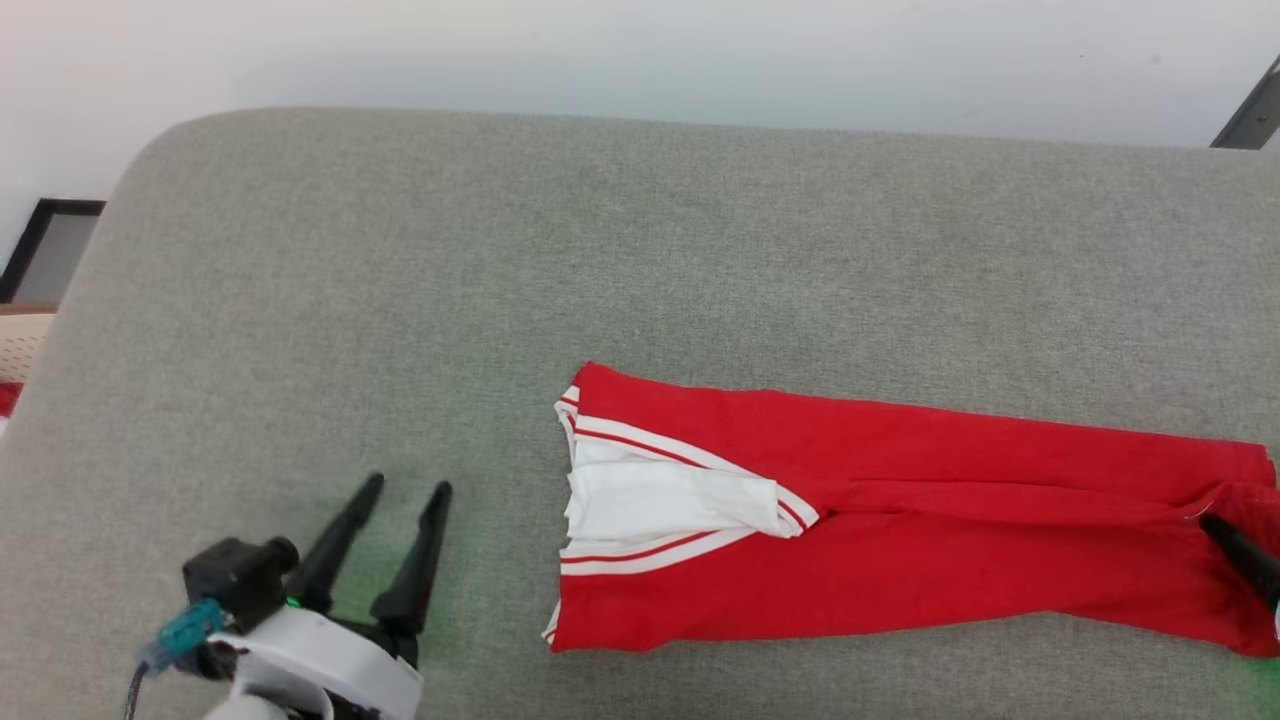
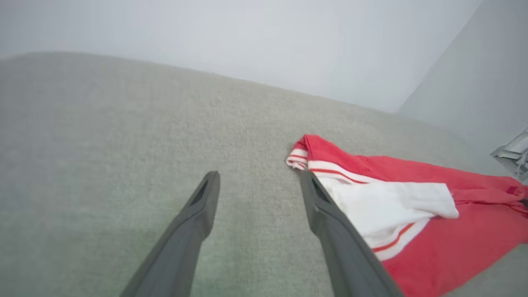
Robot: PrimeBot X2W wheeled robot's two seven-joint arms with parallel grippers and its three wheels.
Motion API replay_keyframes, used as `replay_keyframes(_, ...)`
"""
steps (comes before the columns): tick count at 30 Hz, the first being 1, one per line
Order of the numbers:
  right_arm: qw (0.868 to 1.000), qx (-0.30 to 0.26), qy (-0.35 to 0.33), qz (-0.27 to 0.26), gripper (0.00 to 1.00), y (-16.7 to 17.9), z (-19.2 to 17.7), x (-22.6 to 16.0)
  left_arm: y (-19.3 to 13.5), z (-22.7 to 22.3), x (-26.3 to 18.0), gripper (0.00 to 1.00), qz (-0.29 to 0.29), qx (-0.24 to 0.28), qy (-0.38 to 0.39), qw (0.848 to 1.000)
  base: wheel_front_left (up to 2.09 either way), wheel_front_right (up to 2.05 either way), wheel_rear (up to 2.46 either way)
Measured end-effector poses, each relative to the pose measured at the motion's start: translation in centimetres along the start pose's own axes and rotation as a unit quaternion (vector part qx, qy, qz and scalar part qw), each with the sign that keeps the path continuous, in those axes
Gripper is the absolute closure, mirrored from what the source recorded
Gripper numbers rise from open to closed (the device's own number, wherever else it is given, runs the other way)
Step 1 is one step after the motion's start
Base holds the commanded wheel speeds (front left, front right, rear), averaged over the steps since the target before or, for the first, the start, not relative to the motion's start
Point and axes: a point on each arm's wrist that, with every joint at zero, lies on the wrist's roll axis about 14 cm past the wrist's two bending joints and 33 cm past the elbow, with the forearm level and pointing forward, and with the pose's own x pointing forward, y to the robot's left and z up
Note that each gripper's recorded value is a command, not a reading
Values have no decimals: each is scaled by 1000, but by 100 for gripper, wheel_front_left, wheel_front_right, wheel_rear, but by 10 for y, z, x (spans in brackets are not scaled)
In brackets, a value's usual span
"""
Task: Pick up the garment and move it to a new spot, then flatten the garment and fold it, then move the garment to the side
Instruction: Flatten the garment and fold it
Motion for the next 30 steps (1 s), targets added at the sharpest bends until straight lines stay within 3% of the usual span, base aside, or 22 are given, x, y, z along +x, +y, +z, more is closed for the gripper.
replay_keyframes(6,1000,12,15,-3,0,3,-3,7,-4,32,5,0,2,98,-57,994,0,0,0)
replay_keyframes(13,999,21,33,-15,0,0,-8,14,-1,34,4,0,29,118,-73,990,0,0,0)
replay_keyframes(14,999,23,38,-14,52,1,-10,15,-1,33,4,0,31,119,-73,990,0,0,0)
replay_keyframes(16,999,25,40,-14,100,3,-9,17,-2,29,4,0,29,123,-68,990,0,0,0)
replay_keyframes(25,999,36,16,-19,100,-3,3,14,-1,26,7,0,29,126,-64,990,0,0,0)
replay_keyframes(30,997,16,-30,-66,100,-41,33,-8,-1,26,9,0,29,120,-66,990,0,0,0)
